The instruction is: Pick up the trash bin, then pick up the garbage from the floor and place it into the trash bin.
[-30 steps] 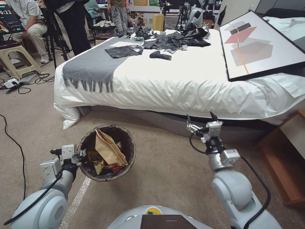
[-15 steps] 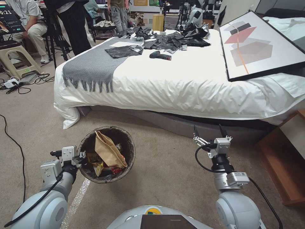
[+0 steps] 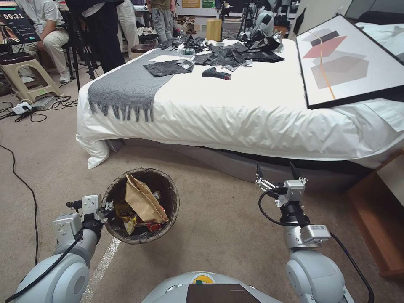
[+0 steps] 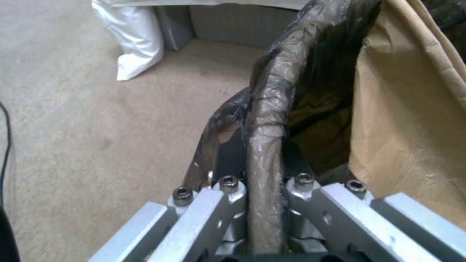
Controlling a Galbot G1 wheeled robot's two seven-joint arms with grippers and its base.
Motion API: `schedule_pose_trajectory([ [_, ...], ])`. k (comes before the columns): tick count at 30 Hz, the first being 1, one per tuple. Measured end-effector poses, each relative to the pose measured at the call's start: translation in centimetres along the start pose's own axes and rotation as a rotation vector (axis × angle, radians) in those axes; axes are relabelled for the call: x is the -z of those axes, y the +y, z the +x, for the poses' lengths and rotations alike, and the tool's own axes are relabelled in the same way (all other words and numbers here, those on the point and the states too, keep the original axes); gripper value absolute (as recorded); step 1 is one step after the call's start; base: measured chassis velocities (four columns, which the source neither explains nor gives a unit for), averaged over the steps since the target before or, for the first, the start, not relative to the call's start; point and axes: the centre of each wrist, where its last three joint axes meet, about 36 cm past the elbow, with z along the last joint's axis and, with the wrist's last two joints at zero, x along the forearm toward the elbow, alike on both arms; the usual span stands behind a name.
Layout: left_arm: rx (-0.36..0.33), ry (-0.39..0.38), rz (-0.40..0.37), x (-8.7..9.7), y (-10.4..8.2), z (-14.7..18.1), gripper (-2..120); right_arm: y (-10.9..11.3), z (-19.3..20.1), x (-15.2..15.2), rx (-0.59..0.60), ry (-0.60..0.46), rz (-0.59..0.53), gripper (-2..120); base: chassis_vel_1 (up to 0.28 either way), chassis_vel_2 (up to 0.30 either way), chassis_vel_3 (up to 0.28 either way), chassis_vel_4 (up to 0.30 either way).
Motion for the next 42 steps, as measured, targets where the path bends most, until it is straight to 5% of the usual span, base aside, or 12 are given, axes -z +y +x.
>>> schedule_pose_trajectory([
  [42, 0.010, 0.000, 0.023, 0.1, 0.6, 0.1, 3, 0.7, -0.3, -1.3, 0.032, 0.047, 0.007, 100, 0.053, 0.057, 0.057, 0.056],
])
